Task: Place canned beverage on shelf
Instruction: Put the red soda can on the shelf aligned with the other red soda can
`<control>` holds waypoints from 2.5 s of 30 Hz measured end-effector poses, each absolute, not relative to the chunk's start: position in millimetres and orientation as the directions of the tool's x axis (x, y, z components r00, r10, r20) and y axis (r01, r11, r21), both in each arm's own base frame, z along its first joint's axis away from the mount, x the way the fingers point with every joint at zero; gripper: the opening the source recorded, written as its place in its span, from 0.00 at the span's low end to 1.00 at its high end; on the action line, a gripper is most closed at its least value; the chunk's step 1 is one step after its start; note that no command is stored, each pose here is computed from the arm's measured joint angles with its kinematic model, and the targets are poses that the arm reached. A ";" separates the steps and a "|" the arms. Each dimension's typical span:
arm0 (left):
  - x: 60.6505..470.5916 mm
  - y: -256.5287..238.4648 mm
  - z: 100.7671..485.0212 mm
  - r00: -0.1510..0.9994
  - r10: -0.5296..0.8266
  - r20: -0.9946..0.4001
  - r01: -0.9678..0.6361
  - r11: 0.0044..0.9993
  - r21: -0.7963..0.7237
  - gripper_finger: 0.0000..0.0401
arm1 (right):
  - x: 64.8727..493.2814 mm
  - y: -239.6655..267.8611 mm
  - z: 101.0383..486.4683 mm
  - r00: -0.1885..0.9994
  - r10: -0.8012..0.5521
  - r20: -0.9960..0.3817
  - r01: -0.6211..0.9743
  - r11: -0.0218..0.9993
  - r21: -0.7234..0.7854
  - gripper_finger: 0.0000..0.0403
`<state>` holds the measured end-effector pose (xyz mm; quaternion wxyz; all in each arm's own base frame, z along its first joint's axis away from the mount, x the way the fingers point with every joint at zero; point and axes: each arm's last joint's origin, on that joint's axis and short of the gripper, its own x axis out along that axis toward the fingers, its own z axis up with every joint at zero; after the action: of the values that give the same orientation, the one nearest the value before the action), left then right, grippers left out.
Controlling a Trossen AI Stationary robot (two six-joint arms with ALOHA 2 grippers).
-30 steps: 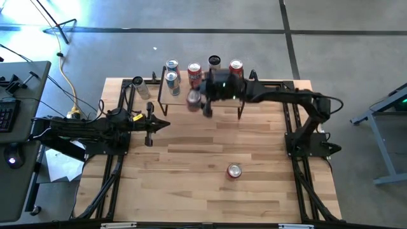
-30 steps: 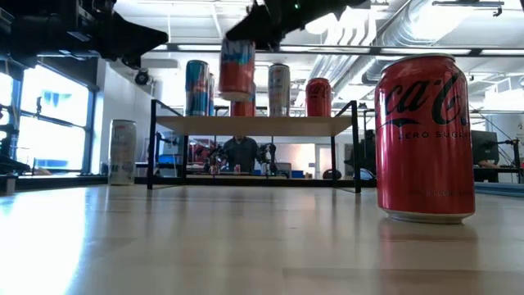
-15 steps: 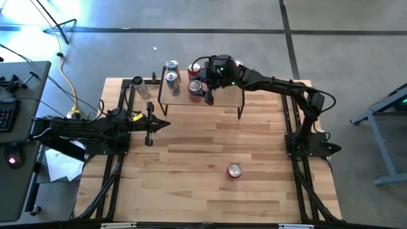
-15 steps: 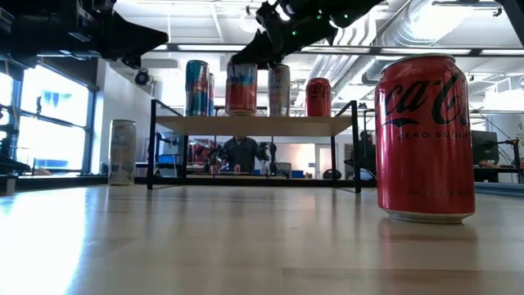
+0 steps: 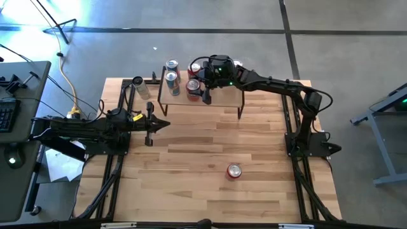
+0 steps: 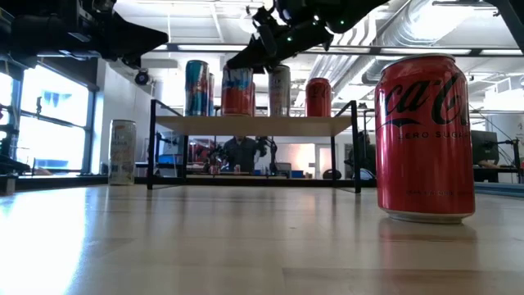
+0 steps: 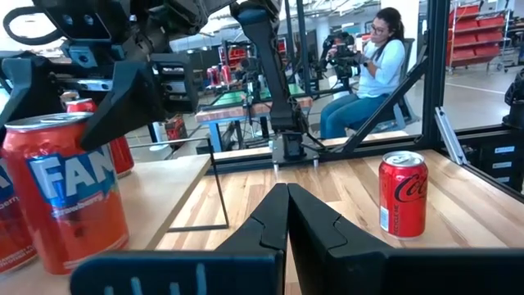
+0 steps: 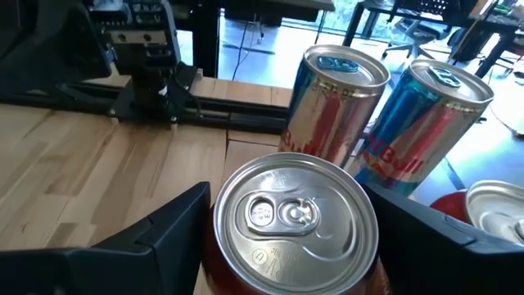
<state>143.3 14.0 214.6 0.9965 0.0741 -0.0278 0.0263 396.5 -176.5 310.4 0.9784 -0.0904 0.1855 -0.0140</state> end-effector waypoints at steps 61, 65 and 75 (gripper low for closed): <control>143.3 14.0 213.4 0.998 0.046 0.047 -0.052 0.989 0.136 0.00 | 399.9 -174.7 314.1 0.920 -0.161 -0.358 0.080 0.970 -0.230 0.75; 143.3 14.0 213.3 0.998 0.046 0.047 -0.052 0.989 0.135 0.00 | 399.6 -174.8 313.6 0.918 -0.160 -0.364 0.079 0.971 -0.227 0.80; 143.3 14.0 213.3 0.998 0.046 0.047 -0.052 0.990 0.134 0.00 | 400.3 -175.8 316.2 0.922 -0.187 -0.339 0.115 0.968 -0.221 0.89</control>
<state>143.3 14.0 213.3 0.9972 0.0678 -0.0217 0.0244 400.3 -175.8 316.2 0.9753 -0.0988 0.1817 -0.0776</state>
